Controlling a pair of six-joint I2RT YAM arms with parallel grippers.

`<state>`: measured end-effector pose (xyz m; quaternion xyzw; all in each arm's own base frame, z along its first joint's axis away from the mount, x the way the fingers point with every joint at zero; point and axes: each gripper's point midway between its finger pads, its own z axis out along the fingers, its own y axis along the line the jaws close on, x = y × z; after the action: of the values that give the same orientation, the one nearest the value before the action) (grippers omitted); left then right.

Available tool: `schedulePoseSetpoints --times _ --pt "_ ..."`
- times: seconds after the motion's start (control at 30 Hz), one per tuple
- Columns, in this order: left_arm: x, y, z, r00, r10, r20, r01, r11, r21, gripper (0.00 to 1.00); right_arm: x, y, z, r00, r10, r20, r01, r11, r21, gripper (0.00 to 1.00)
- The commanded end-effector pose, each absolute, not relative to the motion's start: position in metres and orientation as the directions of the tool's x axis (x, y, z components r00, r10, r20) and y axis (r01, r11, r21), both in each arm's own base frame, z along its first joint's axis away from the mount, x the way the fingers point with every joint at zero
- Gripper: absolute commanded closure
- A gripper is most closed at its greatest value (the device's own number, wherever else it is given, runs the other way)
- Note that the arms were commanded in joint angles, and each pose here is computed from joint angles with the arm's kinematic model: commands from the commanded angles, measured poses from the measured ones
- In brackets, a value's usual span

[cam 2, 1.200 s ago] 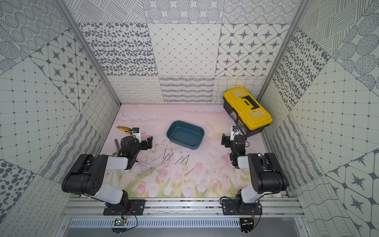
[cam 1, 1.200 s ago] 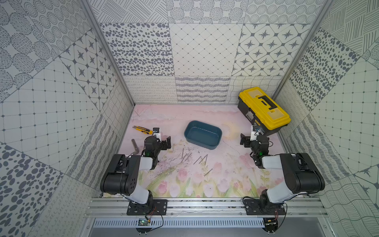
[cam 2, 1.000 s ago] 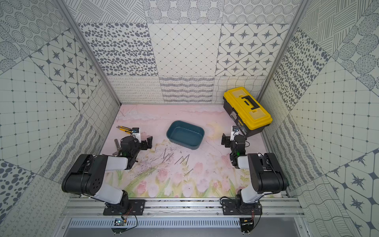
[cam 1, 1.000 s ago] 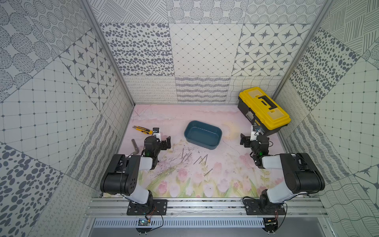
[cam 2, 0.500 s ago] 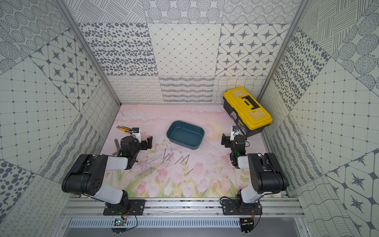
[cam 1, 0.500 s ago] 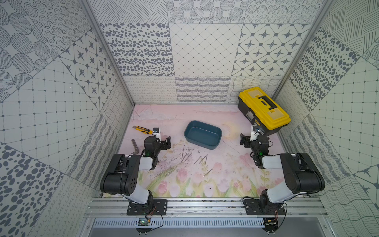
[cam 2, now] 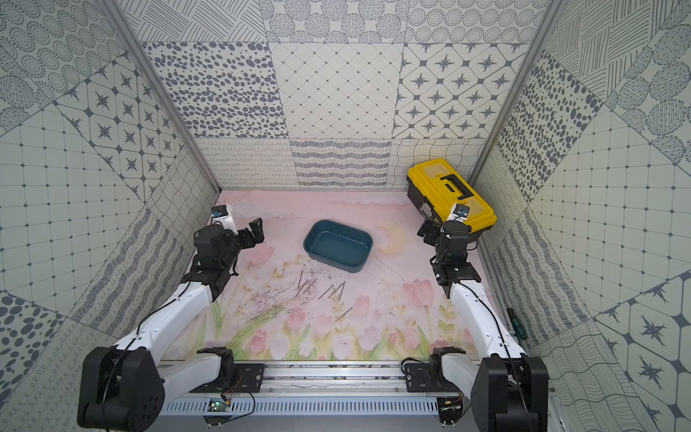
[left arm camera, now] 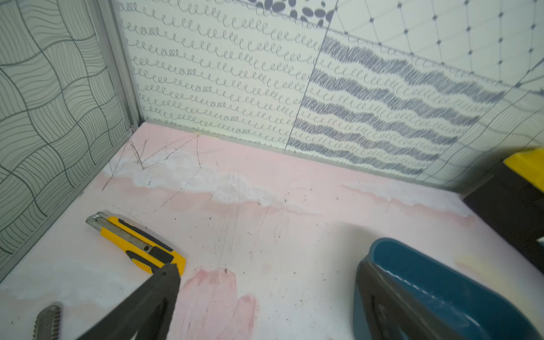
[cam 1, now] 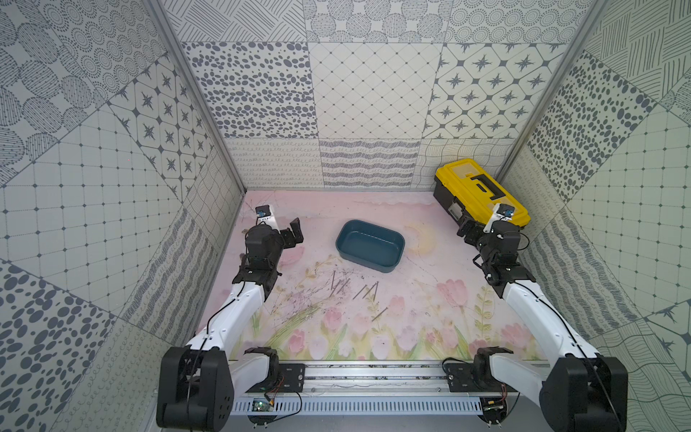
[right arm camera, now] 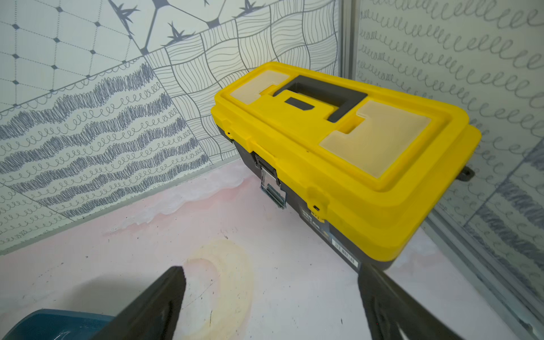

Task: Put the nails on the desktop into the storage box
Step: Pick up the nail from the center of the board.

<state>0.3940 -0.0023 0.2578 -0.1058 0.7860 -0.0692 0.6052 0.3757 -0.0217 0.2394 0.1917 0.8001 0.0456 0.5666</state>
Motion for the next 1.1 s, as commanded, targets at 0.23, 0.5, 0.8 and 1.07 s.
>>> schedulePoseSetpoints --times 0.23,0.5,0.8,1.07 --pt "0.31 -0.057 0.261 -0.669 -0.518 -0.533 -0.224 0.824 -0.52 0.01 0.356 0.088 0.27 -0.589 0.332 -0.737 0.002 0.912 0.41 0.09" --pt "0.275 -0.122 0.211 -0.872 -0.306 -0.381 -0.081 0.859 -0.506 0.26 0.323 0.201 0.277 -0.634 0.04 -0.772 -0.296 0.91 0.29 0.11" --pt "0.263 -0.161 0.139 -0.964 -0.109 -0.244 -0.017 0.937 -0.35 0.49 0.305 0.241 0.254 -0.644 -0.103 -0.758 -0.399 0.891 0.218 0.13" --pt "0.272 -0.17 0.092 -0.986 -0.034 -0.165 0.011 0.964 -0.265 0.61 0.303 0.249 0.246 -0.648 -0.104 -0.754 -0.422 0.874 0.242 0.15"
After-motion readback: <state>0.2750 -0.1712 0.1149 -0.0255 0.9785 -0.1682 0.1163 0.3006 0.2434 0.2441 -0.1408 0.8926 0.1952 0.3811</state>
